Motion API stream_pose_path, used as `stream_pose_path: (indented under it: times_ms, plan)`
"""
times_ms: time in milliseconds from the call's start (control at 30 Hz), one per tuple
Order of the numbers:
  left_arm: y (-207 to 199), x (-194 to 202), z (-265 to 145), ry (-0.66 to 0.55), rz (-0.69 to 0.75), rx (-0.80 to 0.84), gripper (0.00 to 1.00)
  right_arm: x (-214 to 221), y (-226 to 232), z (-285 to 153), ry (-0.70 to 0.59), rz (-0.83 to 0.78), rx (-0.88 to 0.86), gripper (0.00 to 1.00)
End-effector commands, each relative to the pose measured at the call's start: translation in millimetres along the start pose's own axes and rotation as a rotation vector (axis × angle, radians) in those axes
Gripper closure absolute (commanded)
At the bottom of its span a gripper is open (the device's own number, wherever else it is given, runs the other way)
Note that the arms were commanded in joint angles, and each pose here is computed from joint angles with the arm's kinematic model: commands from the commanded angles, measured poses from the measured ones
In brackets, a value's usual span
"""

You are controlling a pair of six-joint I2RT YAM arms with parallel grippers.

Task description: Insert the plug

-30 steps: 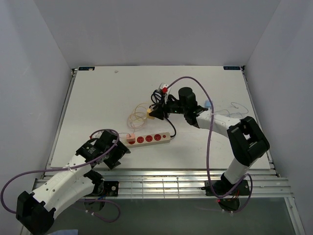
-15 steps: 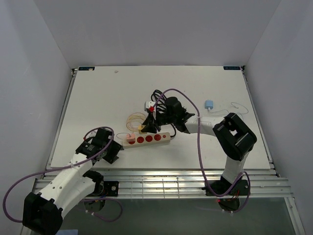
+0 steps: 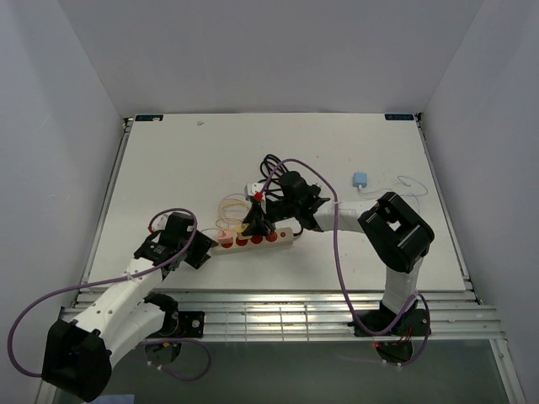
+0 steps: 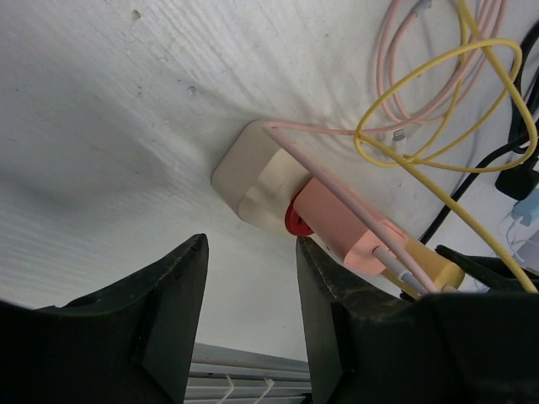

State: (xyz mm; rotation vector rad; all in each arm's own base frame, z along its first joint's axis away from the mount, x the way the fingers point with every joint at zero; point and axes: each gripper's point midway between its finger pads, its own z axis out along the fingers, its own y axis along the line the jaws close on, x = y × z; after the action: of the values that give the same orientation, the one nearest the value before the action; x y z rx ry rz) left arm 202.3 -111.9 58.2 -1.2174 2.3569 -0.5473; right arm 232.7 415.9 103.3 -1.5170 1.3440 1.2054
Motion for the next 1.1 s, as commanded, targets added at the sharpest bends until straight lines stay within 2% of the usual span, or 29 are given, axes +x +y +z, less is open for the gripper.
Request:
stream_pose_path:
  times_ms: [0,267,800,1067]
  plan:
    - [-8.1,-0.9,1.1,-0.004,0.005,0.061,0.44,-17.8,0.7,6.0,-0.048,-0.083,-0.032,0.92]
    - [-3.2,5.3,12.9,0.021,0.024,0.065,0.52,-12.6,0.7,10.1,-0.043,-0.085,-0.034,0.92]
    - [4.6,7.5,21.5,0.023,0.043,0.058,0.53,-13.6,-5.7,17.2,-0.062,-0.123,-0.026,0.92]
    - [8.4,9.3,24.7,0.031,0.044,0.040,0.59,-6.5,-3.5,20.0,-0.062,-0.121,-0.047,0.92]
